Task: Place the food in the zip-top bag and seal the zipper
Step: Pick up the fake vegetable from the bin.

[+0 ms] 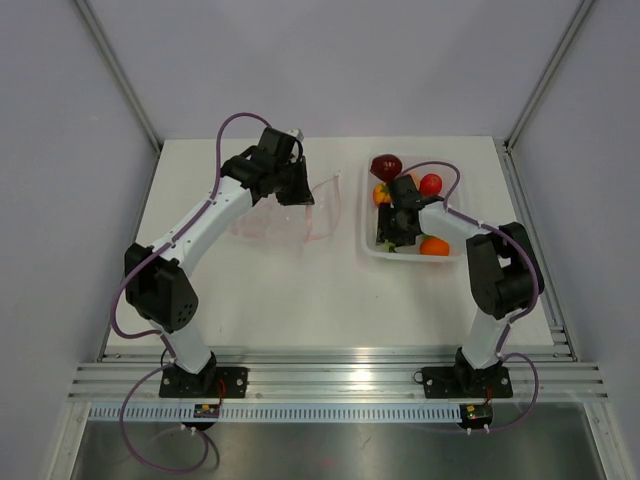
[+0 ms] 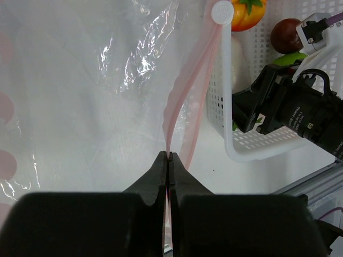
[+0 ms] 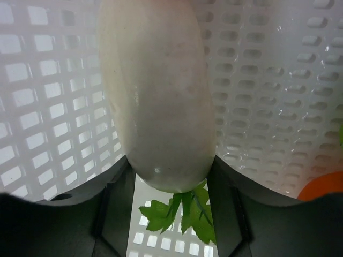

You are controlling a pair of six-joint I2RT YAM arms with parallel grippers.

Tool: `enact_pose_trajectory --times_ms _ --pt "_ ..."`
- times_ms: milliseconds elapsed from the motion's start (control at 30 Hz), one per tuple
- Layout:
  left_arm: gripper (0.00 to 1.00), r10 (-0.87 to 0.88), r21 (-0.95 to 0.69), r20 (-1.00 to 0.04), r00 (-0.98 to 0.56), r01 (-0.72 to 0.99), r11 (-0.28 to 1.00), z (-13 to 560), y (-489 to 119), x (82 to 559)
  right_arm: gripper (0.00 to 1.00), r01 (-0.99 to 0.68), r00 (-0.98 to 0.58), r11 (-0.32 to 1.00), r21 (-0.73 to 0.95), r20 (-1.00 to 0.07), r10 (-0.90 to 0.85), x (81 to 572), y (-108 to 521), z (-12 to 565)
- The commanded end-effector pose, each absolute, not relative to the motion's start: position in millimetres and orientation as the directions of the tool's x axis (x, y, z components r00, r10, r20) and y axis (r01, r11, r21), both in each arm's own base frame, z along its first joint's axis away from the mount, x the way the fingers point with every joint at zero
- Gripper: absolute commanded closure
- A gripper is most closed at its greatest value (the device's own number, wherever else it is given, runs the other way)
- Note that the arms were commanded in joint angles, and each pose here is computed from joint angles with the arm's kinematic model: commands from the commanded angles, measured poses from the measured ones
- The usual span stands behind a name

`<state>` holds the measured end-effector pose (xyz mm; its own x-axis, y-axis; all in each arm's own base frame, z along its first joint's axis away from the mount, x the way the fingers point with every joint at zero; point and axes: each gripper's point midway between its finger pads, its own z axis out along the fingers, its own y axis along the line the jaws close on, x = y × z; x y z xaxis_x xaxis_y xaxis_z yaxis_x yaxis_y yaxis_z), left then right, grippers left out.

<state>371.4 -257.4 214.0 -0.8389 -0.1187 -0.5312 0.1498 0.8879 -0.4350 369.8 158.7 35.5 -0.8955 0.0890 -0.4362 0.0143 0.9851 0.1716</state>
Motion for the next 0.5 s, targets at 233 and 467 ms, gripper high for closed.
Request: enact_pose_trajectory --times_ms 233,467 --pt "1.00 -0.046 -0.435 -0.585 -0.809 0.266 0.860 229.1 -265.1 374.6 0.64 -0.041 -0.800 0.978 0.202 -0.594 0.089 355.5 149.9 129.3" --pt "1.00 0.017 -0.440 -0.609 -0.793 0.356 0.824 238.5 -272.6 369.8 0.64 -0.195 -0.823 0.926 0.322 -0.568 0.024 327.4 174.1 170.7"
